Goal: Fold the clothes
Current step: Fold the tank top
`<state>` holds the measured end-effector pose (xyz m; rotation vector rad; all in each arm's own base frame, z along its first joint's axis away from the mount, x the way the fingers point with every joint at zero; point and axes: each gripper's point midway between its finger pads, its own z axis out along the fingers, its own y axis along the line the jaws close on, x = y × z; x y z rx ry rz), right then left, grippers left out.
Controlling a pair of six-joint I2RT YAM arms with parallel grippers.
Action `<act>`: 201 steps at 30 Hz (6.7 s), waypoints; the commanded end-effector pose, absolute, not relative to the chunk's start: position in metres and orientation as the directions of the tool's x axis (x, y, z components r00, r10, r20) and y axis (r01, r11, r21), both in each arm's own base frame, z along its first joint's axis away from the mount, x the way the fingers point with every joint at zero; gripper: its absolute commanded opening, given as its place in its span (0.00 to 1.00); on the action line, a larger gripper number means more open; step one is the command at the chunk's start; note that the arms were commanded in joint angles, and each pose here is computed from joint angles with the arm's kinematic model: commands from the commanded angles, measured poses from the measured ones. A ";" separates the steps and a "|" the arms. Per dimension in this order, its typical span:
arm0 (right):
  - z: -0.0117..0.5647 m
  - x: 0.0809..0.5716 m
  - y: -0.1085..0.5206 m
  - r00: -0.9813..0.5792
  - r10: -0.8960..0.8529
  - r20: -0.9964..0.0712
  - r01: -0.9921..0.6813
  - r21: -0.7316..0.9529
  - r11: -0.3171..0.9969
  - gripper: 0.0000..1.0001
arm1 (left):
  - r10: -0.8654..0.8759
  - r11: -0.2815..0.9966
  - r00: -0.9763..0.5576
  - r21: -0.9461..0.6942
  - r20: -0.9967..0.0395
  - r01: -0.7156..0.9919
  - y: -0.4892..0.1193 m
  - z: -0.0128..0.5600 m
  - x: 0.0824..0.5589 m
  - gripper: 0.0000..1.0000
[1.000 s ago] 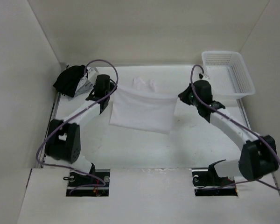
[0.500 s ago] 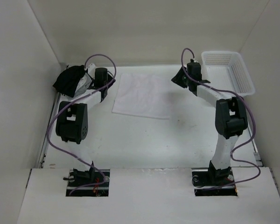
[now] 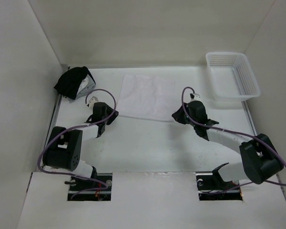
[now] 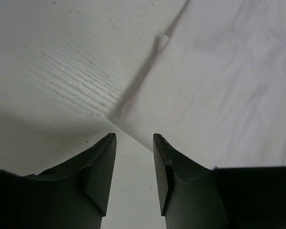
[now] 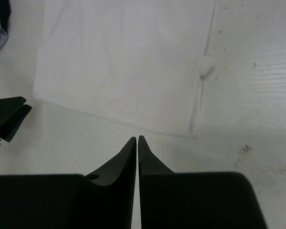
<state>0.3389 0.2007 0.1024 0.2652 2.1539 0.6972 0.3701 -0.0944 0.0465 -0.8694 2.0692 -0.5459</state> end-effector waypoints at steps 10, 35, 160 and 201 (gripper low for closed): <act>0.074 0.324 0.175 -0.567 0.550 -0.613 0.060 0.636 0.769 0.39 | -0.792 0.608 -0.364 -0.687 -0.490 -0.397 -0.094 0.044 0.400 0.24; 0.046 0.356 0.191 -0.563 0.715 -0.415 0.180 0.783 0.596 0.28 | -0.802 0.597 -0.330 -0.682 -0.498 -0.423 -0.090 0.033 0.403 0.04; 0.050 0.269 0.179 -0.664 0.582 -0.469 0.123 0.700 0.704 0.01 | -0.681 0.691 -0.323 -0.722 -0.658 0.014 -0.162 0.127 0.265 0.22; 0.158 0.254 0.365 -0.646 0.049 -0.762 -0.330 0.336 0.882 0.38 | -0.731 0.621 -0.275 -0.776 -0.625 0.111 -0.155 0.182 0.262 0.26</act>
